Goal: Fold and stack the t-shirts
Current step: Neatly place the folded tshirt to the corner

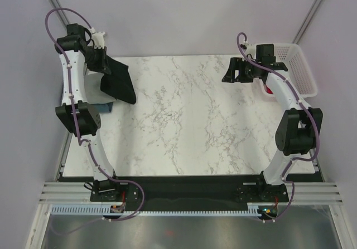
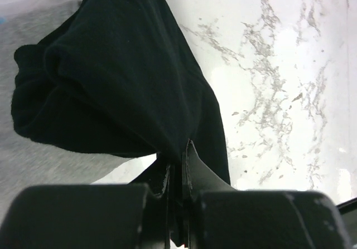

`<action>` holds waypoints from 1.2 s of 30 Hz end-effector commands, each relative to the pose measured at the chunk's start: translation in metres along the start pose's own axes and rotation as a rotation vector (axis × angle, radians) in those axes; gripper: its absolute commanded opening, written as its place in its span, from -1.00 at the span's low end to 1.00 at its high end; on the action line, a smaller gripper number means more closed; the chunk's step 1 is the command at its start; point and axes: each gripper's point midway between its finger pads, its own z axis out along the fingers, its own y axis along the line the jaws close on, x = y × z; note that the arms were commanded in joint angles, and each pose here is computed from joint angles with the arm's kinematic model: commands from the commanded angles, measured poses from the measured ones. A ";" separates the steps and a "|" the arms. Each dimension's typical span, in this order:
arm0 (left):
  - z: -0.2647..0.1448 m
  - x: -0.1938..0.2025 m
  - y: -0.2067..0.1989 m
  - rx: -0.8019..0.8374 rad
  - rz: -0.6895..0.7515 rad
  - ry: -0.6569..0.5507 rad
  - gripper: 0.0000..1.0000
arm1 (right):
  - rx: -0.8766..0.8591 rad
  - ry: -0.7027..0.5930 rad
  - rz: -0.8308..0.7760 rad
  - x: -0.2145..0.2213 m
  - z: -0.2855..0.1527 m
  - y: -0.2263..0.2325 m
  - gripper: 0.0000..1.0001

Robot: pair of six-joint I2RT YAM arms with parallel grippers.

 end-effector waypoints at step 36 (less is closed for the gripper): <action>-0.046 -0.003 0.145 -0.698 0.112 0.063 -0.96 | -0.046 -0.046 0.085 0.006 -0.027 -0.003 0.66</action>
